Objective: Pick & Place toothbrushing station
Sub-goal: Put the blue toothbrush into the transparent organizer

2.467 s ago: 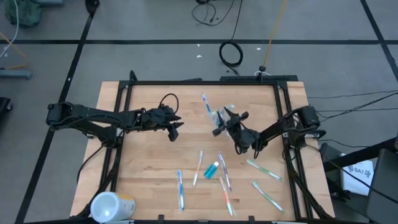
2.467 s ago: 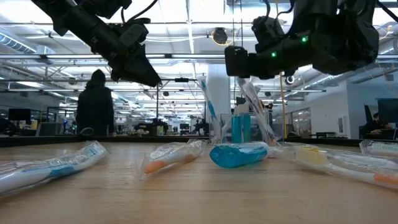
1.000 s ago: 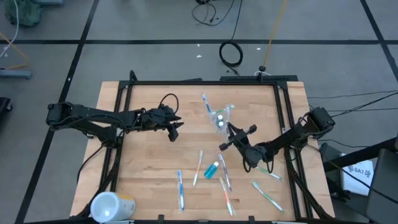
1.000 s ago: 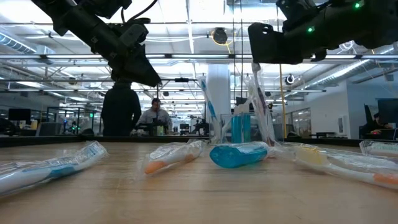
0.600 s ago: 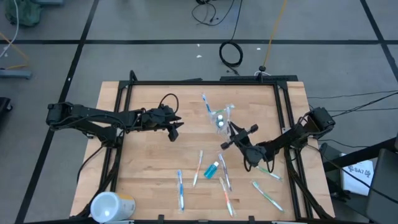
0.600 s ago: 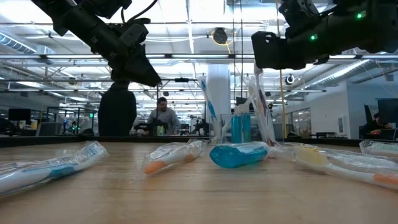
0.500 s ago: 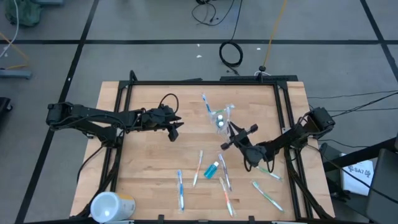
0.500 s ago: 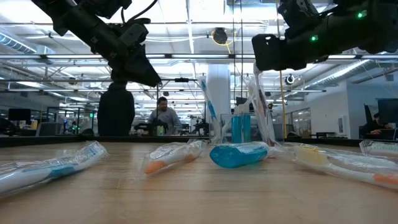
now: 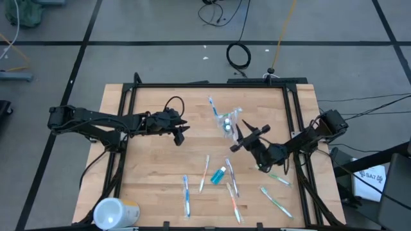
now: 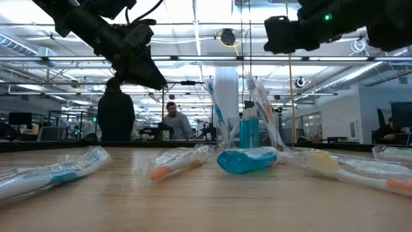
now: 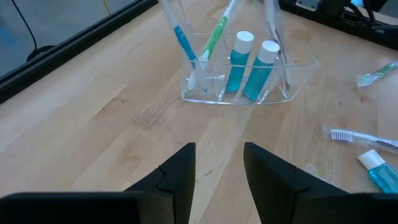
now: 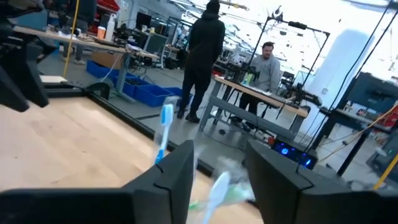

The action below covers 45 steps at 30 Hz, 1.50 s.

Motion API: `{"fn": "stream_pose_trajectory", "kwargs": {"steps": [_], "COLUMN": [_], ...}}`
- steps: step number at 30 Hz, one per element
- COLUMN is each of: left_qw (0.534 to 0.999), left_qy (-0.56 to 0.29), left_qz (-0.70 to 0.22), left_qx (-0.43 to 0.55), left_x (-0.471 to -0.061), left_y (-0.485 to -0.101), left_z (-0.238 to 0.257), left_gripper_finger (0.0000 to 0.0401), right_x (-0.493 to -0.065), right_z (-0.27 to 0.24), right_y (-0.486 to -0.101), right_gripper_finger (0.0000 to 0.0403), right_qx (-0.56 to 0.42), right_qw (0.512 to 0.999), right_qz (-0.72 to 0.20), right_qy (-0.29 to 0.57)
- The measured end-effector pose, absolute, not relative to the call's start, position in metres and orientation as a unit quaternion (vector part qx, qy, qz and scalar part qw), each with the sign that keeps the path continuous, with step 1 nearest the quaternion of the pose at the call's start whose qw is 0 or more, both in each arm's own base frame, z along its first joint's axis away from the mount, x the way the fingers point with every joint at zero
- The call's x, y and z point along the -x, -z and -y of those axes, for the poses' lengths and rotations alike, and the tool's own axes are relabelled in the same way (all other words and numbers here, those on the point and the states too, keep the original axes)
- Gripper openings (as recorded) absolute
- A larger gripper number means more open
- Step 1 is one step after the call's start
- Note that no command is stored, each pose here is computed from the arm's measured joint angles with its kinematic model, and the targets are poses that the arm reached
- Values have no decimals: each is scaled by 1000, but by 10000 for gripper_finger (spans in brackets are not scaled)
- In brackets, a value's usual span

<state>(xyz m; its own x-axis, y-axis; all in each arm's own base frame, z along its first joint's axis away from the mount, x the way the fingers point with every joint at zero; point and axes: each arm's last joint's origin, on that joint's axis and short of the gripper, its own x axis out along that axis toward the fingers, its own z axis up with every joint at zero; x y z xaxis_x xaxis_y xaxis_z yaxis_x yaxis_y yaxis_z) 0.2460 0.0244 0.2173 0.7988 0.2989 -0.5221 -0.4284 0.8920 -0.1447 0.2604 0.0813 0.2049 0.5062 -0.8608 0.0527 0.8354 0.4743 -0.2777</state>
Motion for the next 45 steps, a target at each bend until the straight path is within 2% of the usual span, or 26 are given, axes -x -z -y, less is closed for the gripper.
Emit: {"fn": "stream_pose_trajectory", "kwargs": {"steps": [8, 13, 19, 23, 29, 35, 40, 45], "left_qw": [939, 938, 929, 930, 936, 922, 905, 870], "left_qy": [-181, -133, -94, -68, -72, -97, -123, -162], "left_qz": [-249, -256, -261, -269, -245, -303, -345, -402], "left_qx": [151, 193, 246, 242, 242, 222, 214, 234], "left_x": [-247, -248, -246, -243, -245, -258, -281, -294], "left_y": [-217, -217, -217, -214, -211, -223, -238, -237], "left_z": [-16, 0, 28, 56, 85, 100, 110, 117], "left_gripper_finger": [141, 141, 140, 140, 140, 140, 140, 140], "right_x": [-241, -231, -228, -228, -220, -212, -212, -220], "right_z": [-73, -68, -67, -66, -61, -67, -68, -69], "right_y": [-246, -262, -256, -247, -259, -267, -267, -262], "right_gripper_finger": [148, 145, 144, 144, 144, 144, 144, 144], "right_qx": [144, 131, 168, 200, 138, 118, 123, 190], "right_qw": [852, 851, 819, 810, 821, 835, 836, 849], "right_qz": [-43, -36, -109, -132, -92, -75, -77, -73], "right_qy": [501, 508, 537, 535, 546, 531, 529, 488]}}
